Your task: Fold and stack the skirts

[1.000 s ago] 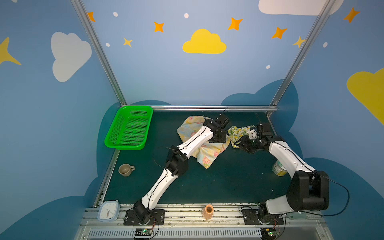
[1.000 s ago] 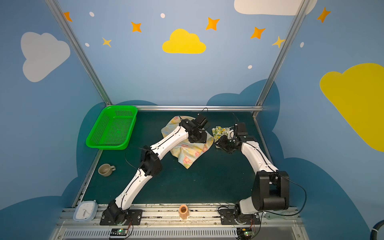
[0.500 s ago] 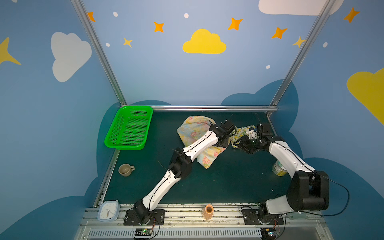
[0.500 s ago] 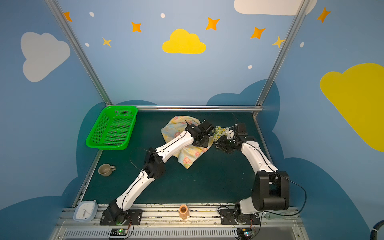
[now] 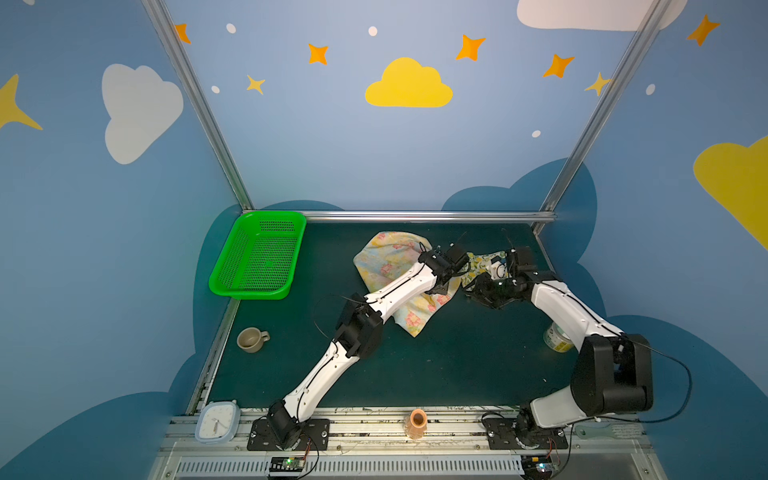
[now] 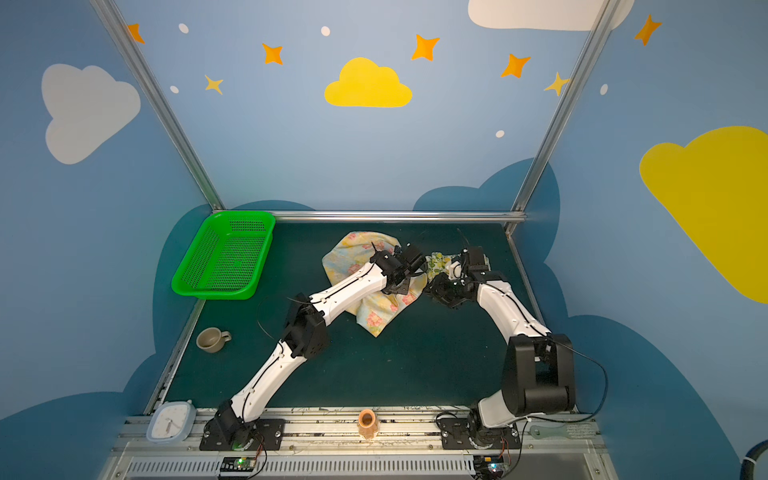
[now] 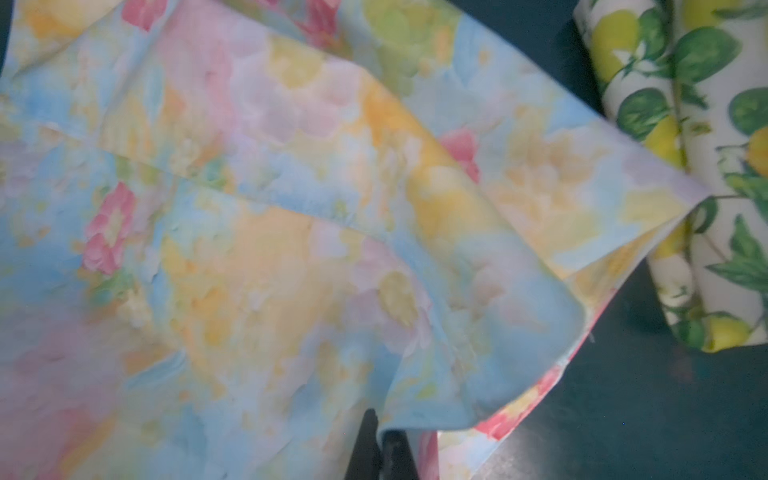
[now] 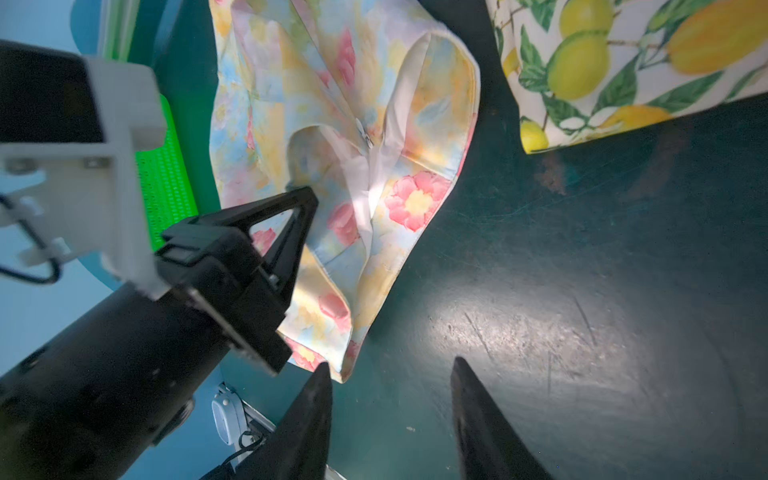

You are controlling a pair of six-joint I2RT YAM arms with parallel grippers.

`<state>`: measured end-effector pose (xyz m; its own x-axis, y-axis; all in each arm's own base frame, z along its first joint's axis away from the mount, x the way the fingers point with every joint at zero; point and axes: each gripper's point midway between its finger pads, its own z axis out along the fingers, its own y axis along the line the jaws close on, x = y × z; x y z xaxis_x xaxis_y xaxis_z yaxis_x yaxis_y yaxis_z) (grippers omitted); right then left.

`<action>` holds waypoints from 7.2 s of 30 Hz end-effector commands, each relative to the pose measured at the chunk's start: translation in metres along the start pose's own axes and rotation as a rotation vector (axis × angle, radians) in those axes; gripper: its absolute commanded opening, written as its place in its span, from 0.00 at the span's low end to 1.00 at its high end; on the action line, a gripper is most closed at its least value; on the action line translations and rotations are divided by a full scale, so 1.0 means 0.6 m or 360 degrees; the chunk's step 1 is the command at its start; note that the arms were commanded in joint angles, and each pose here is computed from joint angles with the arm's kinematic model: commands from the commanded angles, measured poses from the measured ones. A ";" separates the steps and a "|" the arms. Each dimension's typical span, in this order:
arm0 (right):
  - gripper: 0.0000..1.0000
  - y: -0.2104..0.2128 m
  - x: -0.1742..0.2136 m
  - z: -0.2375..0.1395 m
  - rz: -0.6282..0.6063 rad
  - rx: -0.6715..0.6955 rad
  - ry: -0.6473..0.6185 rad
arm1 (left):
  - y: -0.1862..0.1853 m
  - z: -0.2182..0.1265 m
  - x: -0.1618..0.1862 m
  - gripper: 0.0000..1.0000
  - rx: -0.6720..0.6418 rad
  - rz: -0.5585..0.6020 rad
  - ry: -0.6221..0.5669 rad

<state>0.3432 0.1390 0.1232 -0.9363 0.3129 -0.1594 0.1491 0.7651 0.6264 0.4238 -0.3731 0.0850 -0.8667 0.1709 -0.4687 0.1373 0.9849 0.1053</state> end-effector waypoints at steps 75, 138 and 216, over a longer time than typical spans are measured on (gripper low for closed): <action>0.00 0.205 -0.122 0.002 -0.0730 0.0124 -0.0286 | 0.440 -0.278 -0.059 0.04 0.0155 -0.0854 -0.0329; 0.35 0.053 0.063 0.038 -0.0494 -0.0033 -0.0145 | 0.488 -0.132 0.230 0.35 0.0337 -0.1519 -0.0016; 0.53 -0.097 0.142 0.099 0.0242 0.0060 0.0521 | 0.385 -0.037 0.427 0.32 0.0278 -0.1371 0.0478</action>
<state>0.2756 0.1527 0.0336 -0.9595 0.2268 0.1669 0.2815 0.7579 0.5886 0.2342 -0.1041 0.0195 -0.7797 -0.6176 -0.1032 -0.5516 0.7555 -0.3535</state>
